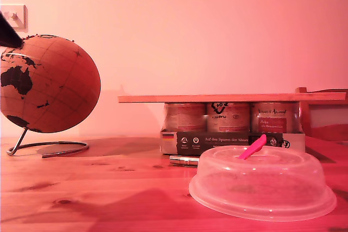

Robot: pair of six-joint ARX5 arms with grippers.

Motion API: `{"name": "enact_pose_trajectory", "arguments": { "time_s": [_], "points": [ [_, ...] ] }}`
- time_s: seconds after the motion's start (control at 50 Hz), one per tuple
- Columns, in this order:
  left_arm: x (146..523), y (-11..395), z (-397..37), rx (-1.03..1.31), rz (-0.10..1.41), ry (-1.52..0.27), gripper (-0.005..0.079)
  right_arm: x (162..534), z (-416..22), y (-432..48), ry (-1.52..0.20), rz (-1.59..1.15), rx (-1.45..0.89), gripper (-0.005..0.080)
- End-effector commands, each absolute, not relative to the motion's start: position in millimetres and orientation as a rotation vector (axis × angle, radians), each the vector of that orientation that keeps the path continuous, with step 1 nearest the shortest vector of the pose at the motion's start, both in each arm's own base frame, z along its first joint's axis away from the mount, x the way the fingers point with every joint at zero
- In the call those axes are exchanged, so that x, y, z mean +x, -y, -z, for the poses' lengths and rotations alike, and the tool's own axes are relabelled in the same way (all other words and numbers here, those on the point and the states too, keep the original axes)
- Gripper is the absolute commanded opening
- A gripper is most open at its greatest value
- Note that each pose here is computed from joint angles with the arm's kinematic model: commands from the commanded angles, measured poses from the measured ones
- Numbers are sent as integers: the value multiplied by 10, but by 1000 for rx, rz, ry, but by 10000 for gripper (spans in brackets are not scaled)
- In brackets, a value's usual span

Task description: Slide the plastic microwave lid to the right

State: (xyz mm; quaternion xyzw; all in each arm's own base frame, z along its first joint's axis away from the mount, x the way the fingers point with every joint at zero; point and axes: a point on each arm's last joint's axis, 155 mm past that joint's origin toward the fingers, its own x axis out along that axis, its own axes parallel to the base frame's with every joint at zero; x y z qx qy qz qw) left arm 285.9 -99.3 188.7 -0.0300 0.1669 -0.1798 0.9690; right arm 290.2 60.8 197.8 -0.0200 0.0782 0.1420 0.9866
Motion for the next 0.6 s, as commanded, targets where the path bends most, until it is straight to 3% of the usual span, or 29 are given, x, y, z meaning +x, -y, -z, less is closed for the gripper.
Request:
{"name": "enact_pose_trajectory", "arguments": {
  "time_s": [0.0, 0.58],
  "points": [
    [2818, 936, -1768, -75, 338, -347, -21, 2901, -1918, -613, -165, -287, -32, -12],
    [2593, 562, -2065, -103, 184, -139, -21, 2904, -1952, -522, -159, -231, 32, -12]
  ]
}}
